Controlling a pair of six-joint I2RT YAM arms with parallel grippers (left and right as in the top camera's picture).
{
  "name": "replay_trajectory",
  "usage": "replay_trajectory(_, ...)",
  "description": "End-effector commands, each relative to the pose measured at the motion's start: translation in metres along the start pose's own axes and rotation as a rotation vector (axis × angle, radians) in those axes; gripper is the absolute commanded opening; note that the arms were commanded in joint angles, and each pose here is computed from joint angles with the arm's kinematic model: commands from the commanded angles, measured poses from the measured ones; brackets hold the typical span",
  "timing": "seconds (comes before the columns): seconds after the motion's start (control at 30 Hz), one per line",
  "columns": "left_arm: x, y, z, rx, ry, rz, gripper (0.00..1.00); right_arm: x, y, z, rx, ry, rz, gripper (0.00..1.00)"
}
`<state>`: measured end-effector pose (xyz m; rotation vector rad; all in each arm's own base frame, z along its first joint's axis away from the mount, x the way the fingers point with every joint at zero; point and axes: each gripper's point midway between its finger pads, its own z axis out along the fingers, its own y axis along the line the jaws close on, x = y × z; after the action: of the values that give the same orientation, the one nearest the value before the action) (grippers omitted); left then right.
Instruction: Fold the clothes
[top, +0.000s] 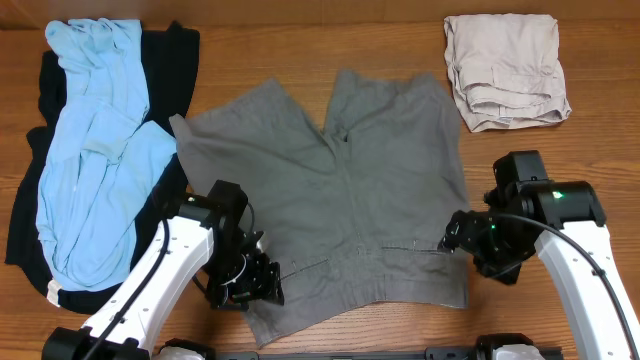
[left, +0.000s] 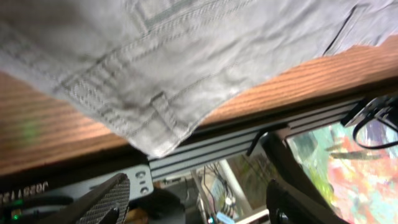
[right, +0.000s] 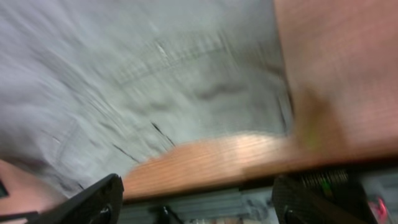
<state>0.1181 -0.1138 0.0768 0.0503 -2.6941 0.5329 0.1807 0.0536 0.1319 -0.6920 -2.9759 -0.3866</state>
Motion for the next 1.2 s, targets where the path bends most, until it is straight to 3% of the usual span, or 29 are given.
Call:
replay_trajectory(0.0,-0.020,-0.016,-0.021,0.017,-0.117,0.080,0.76,-0.024,0.022,-0.022,-0.101,-0.154,-0.052,0.82)
replay_trajectory(0.23,-0.102,-0.034,-0.082,-0.104,-0.529,0.243,0.94,-0.102,0.071,-0.039,-0.236,-0.450,-0.240,0.88)
replay_trajectory(0.3,-0.128,-0.041,-0.100,-0.131,-0.658,0.309,1.00,-0.116,0.078,-0.035,-0.249,-0.469,-0.250,0.88)
replay_trajectory(0.5,-0.183,-0.053,-0.136,-0.199,-0.908,0.391,1.00,-0.130,0.077,-0.005,-0.213,-0.401,-0.237,0.90)
replay_trajectory(0.87,-0.216,-0.060,-0.132,-0.221,-0.951,0.464,0.98,-0.175,0.079,0.065,-0.170,-0.346,-0.247,0.93)
replay_trajectory(1.17,-0.223,-0.051,-0.139,-0.303,-0.980,0.472,1.00,-0.137,0.062,0.120,-0.101,-0.092,-0.165,0.89)
